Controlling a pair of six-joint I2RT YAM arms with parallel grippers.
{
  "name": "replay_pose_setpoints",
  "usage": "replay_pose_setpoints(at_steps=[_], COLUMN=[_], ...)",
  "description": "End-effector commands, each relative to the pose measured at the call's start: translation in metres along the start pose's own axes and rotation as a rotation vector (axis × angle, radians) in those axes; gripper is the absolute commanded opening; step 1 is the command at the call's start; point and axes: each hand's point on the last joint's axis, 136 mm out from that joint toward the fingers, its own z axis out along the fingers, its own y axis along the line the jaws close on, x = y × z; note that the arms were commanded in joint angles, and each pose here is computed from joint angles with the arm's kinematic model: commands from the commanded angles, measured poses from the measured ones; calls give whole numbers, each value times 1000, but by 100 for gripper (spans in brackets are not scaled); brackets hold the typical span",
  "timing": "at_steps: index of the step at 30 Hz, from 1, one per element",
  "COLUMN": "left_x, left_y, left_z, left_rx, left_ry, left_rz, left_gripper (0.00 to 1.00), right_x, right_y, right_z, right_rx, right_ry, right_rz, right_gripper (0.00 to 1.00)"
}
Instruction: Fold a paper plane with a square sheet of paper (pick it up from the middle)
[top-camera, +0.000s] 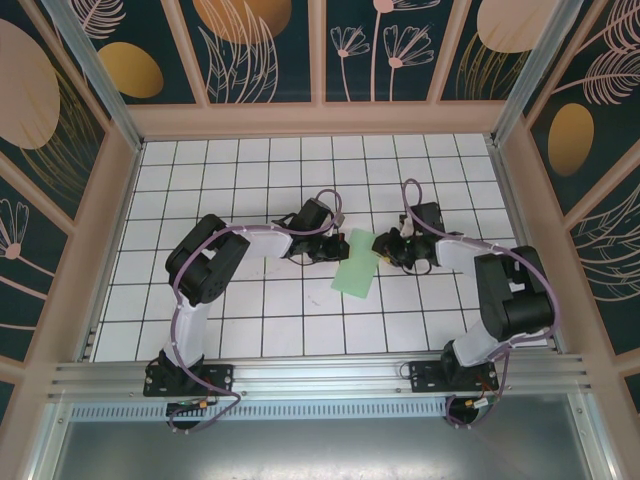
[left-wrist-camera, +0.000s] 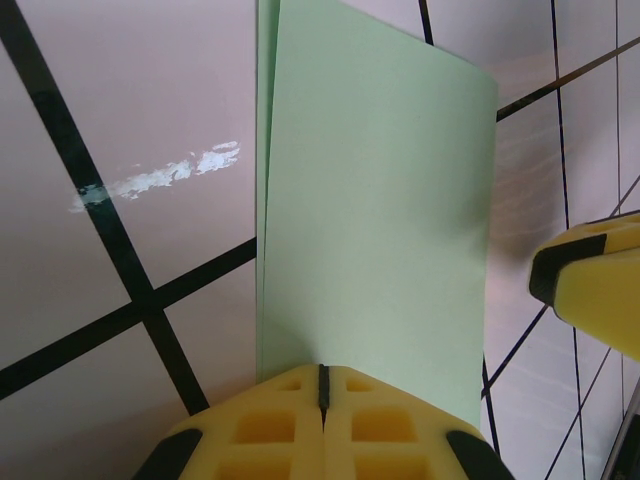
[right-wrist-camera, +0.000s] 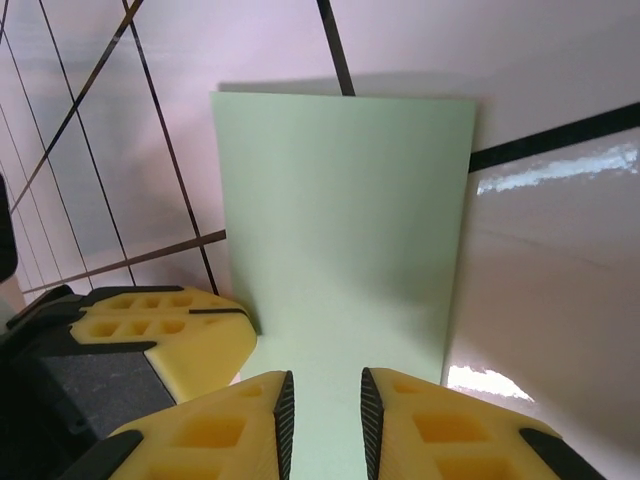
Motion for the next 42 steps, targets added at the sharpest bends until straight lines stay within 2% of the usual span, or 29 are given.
replay_pose_setpoints(at_steps=[1,9,15,18,30,33,37,39,42], left_x=[35,35,36,35,33,34,33,33,30], left_y=[44,46,47,46,44,44,44,43,42], left_z=[11,12,12,12,11,10,8,8,8], left_rx=[-137,-144,-144,-143,-143,-145,-150,-147,-144], left_ry=[94,99,102,97,94,93,88,85,79], left_rz=[-52,-55,-58,-57,-55,-55,-54,-54,-55], left_gripper=[0,0,0,0,0,0,0,0,0], right_x=[-14,-28,-38,-49,-49,-55,-66,-63,-45], right_y=[4,-18,10,12,-44,-33,8,22,23], right_z=[8,22,7,5,37,28,2,-10,-15], right_rx=[-18,56,-31,-41,81,62,-17,-24,-7], right_ry=[-9,15,-1,-23,18,-4,-42,-60,-53], right_rz=[2,24,-16,-21,67,43,-13,-38,-32], right_gripper=[29,28,29,29,29,28,29,29,29])
